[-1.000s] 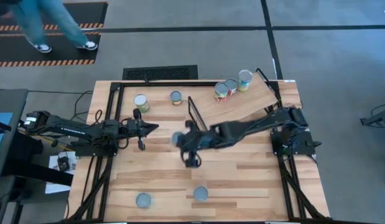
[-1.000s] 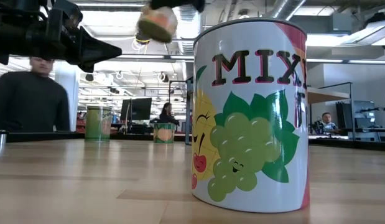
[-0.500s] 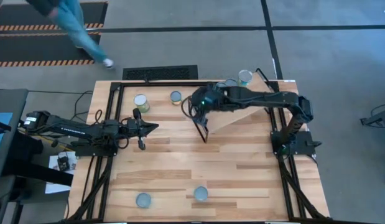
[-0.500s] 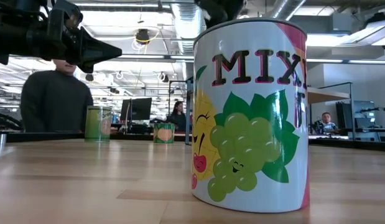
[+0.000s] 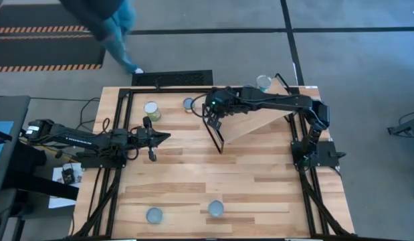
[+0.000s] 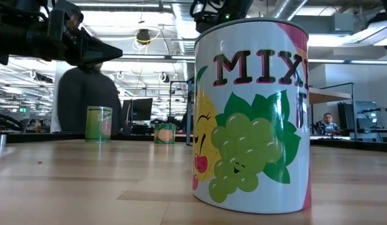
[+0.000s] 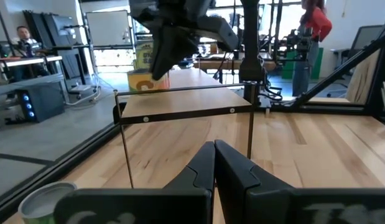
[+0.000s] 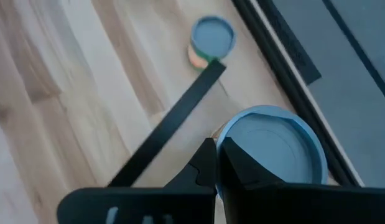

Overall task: Pick and place cans onto a shelf
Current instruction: Put the canned mushrooms on the shelf

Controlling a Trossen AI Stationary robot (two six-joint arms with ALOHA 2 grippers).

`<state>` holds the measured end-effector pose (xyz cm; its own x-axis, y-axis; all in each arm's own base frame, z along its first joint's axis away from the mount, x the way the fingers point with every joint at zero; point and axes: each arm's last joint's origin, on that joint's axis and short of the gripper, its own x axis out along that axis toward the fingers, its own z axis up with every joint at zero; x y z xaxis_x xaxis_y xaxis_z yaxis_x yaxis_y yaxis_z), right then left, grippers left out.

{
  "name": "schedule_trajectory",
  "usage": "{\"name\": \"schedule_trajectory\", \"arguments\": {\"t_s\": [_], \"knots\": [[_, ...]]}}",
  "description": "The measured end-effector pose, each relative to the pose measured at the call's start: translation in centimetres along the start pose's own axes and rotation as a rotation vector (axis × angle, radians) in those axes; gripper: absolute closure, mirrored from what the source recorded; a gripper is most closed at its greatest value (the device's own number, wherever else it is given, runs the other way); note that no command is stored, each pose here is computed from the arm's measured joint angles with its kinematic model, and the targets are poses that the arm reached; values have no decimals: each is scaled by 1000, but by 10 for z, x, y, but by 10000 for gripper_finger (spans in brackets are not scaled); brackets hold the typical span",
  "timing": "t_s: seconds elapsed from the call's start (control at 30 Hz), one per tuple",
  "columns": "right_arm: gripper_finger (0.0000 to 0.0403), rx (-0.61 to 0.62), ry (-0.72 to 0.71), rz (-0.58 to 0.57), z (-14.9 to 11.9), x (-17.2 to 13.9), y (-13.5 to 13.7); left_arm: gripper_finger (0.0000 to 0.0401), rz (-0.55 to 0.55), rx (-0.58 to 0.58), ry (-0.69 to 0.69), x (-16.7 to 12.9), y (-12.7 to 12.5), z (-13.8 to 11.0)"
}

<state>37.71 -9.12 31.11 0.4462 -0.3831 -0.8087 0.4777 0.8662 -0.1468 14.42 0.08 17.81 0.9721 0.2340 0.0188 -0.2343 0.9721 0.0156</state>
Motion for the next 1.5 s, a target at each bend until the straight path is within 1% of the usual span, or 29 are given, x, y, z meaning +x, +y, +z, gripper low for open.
{"name": "schedule_trajectory", "arguments": {"t_s": [0.23, 0.3, 0.4, 0.6, 0.73, 0.9, 1.17, 1.43, 1.5], "knots": [[386, 22, 33, 1, 0, 11, -9, 401, 0, 0, 0, 0, 0, 0], [386, 29, 17, 2, 2, 14, -9, 401, 0, 0, 0, 0, 0, 0], [386, 35, 52, -1, -1, 19, -8, 401, 0, 0, -1, 0, 0, 0], [384, 46, 56, 16, -1, 21, -7, 401, -1, 2, 6, 0, 0, -1], [376, 67, 65, 15, -2, 21, -7, 401, -1, 3, 9, 0, 0, -1], [365, 65, 83, 13, -3, 21, -7, 401, -1, 4, 11, 0, 0, -1], [360, 82, 103, 10, -5, 21, -7, 401, -1, 4, 13, 0, 0, -1], [333, 85, 122, 8, -7, 20, -7, 401, -1, 4, 14, 0, 0, -1], [328, 92, 127, 9, -8, 15, -8, 401, -1, 4, 14, 0, 0, -1]]}}
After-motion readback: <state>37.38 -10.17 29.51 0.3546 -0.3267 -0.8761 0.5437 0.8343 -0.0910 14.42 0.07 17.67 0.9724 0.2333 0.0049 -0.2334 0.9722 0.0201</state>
